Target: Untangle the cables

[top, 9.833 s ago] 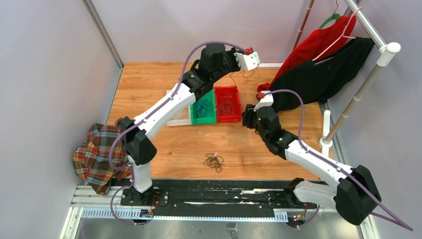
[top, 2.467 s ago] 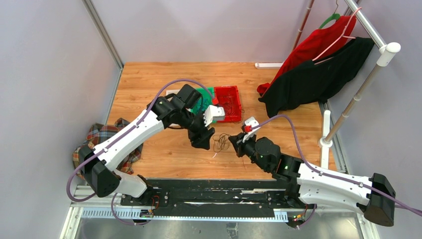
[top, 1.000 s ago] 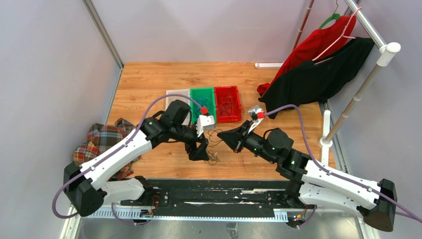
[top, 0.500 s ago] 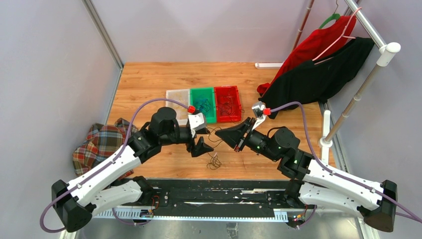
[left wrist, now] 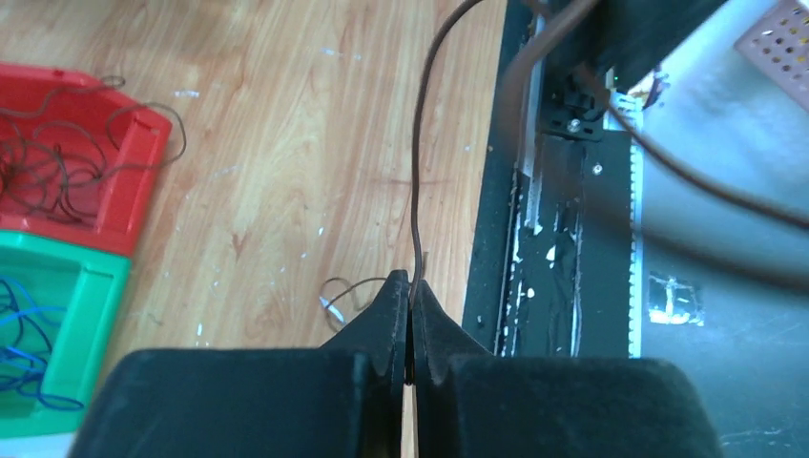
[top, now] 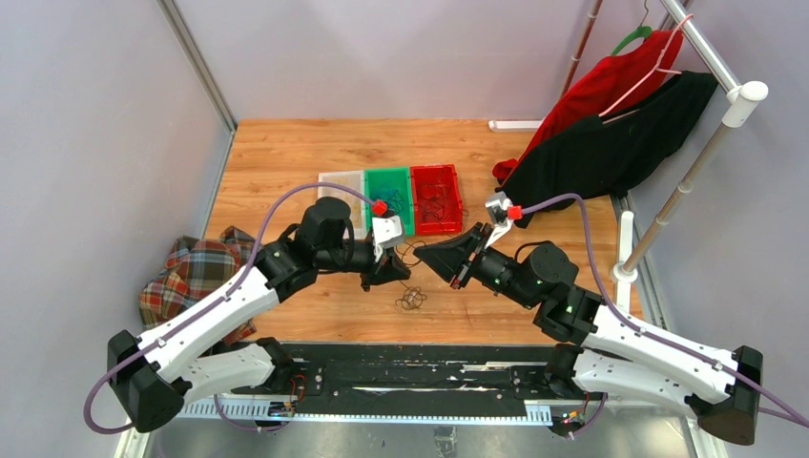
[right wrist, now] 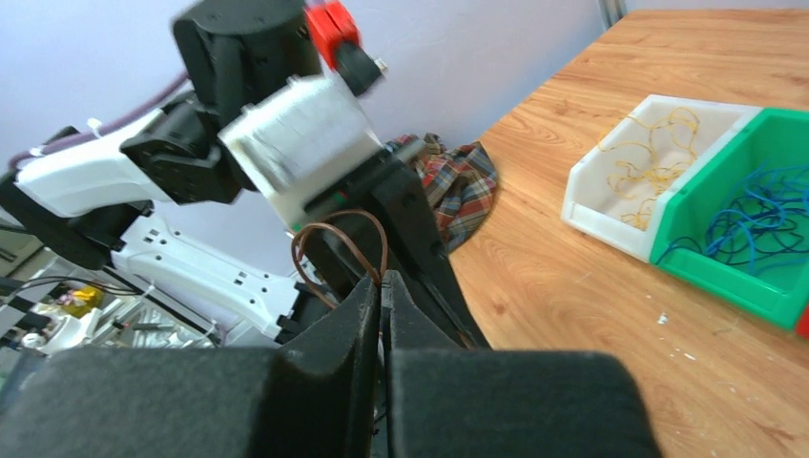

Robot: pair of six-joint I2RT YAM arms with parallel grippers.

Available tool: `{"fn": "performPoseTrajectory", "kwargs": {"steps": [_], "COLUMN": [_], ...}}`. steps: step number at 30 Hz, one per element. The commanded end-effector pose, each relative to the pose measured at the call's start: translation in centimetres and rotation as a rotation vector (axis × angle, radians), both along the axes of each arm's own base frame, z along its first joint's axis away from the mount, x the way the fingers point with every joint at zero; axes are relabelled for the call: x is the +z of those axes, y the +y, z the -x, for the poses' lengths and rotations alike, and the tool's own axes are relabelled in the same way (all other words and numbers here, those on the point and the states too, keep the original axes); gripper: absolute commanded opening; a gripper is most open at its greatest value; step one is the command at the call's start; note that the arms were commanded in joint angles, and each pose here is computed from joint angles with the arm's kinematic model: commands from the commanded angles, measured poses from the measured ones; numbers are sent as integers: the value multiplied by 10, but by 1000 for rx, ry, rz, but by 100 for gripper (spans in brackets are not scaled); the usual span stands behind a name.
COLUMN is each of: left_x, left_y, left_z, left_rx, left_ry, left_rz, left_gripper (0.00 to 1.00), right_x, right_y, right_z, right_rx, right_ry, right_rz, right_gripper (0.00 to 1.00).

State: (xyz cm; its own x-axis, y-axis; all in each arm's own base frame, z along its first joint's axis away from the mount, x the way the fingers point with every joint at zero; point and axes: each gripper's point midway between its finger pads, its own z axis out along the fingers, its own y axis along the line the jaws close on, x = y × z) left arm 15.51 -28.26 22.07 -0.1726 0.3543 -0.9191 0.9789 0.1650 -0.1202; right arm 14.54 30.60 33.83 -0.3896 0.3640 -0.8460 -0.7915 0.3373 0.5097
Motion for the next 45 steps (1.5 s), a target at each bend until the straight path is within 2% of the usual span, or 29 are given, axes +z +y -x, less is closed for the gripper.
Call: {"fn": "performPoseTrajectory", "kwargs": {"steps": [1, 4, 6, 10, 13, 16, 24, 34, 37, 43, 45], "left_x": [41, 66, 85, 119, 138, 156, 173, 180, 190, 225, 240], "left_y": [-5, -5, -7, -9, -11, -12, -12, -9, -9, -9, -10], "left_z": [9, 7, 5, 3, 2, 3, 10, 26, 34, 38, 37], "left_rx": [-64, -42, -14, 17, 20, 17, -12, -89, -124, -152, -152], "left_ry": [-31, -47, -39, -32, -31, -27, -3, 23, 33, -6, -33], "left_rz": [50, 77, 107, 168, 192, 204, 210, 193, 199, 253, 277], "left_gripper": [1, 1, 1, 0, 0, 0, 1, 0, 0, 1, 1], "right_x": [-1, -15, -26, -49, -60, -66, -47, -51, -63, -105, -125], "right_y": [-14, -23, -25, -22, -17, -12, 4, 10, 16, 35, 38], "right_z": [-12, -18, -19, -16, -13, -14, -28, -66, -74, -76, -76], "right_rx": [-88, -135, -135, -94, -55, -40, -67, -219, -233, -176, -165], "right_ry": [-50, -80, -110, -178, -228, -274, -387, -415, -397, -297, -255], "right_rz": [39, 107, 157, 263, 297, 326, 306, 375, 404, 441, 463], "right_gripper": [6, 36, 50, 57, 62, 64, 65, 62, 53, 23, 16]}}
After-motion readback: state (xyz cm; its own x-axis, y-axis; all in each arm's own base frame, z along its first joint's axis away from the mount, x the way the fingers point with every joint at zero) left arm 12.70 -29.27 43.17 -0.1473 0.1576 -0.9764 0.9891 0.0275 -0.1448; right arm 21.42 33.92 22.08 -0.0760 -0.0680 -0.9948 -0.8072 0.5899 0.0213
